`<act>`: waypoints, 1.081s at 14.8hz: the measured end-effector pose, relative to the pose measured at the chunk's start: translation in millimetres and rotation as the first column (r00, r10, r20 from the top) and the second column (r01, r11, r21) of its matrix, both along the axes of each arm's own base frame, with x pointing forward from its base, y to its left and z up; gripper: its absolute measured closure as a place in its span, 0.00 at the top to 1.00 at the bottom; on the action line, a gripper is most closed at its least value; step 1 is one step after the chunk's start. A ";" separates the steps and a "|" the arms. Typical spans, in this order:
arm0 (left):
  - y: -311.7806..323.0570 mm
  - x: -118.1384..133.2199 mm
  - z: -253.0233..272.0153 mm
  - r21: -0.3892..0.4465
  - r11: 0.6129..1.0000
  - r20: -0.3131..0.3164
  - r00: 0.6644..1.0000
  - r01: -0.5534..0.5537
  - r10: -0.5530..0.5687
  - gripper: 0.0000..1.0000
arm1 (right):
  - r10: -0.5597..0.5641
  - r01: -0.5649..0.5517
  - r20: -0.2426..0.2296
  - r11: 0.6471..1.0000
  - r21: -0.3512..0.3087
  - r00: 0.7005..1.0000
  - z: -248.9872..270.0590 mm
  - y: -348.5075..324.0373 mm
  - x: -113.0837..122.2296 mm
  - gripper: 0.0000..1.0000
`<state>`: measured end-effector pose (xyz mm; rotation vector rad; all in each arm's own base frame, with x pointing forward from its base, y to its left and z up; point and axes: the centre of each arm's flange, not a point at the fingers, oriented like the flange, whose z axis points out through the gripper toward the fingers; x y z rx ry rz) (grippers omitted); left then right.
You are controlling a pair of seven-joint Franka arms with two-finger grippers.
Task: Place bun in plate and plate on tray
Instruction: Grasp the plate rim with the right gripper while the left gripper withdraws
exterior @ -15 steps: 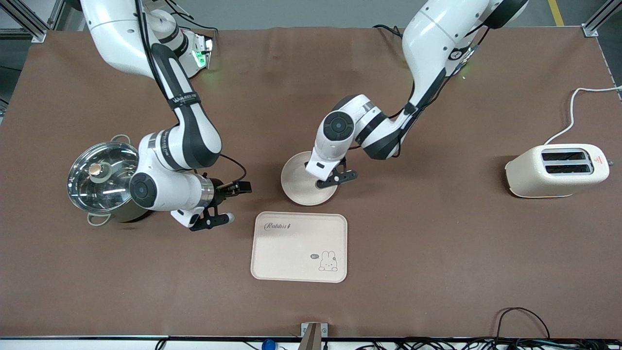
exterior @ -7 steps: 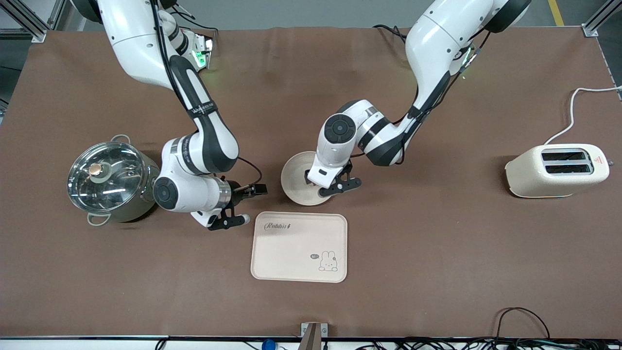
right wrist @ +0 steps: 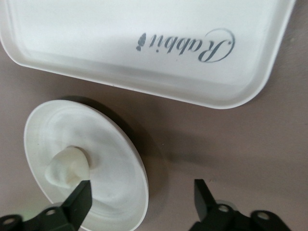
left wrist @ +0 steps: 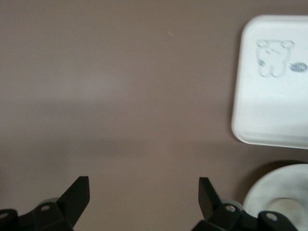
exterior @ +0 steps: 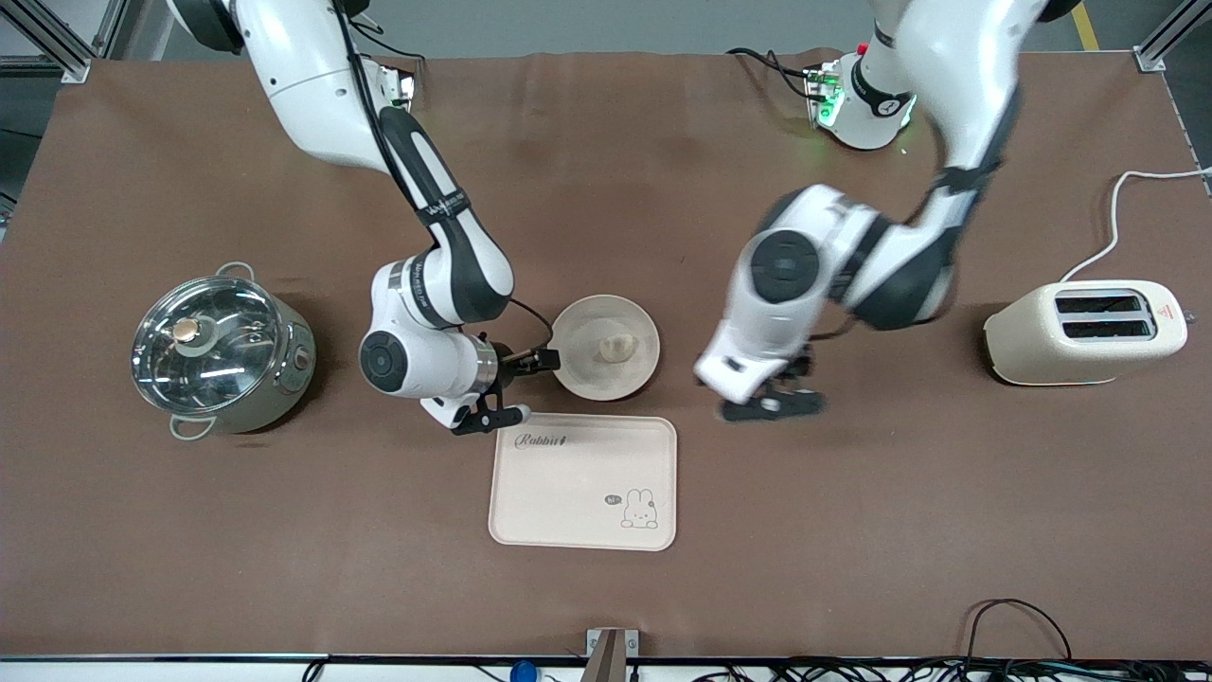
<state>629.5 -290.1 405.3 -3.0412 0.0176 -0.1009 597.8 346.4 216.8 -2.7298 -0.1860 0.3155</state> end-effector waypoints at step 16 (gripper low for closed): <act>225.8 -62.8 231.9 -0.067 0.997 -0.028 0.999 -0.036 0.034 1.00 | 0.097 -0.097 -0.007 0.995 -0.025 0.995 -41.6 31.3 -26.6 0.27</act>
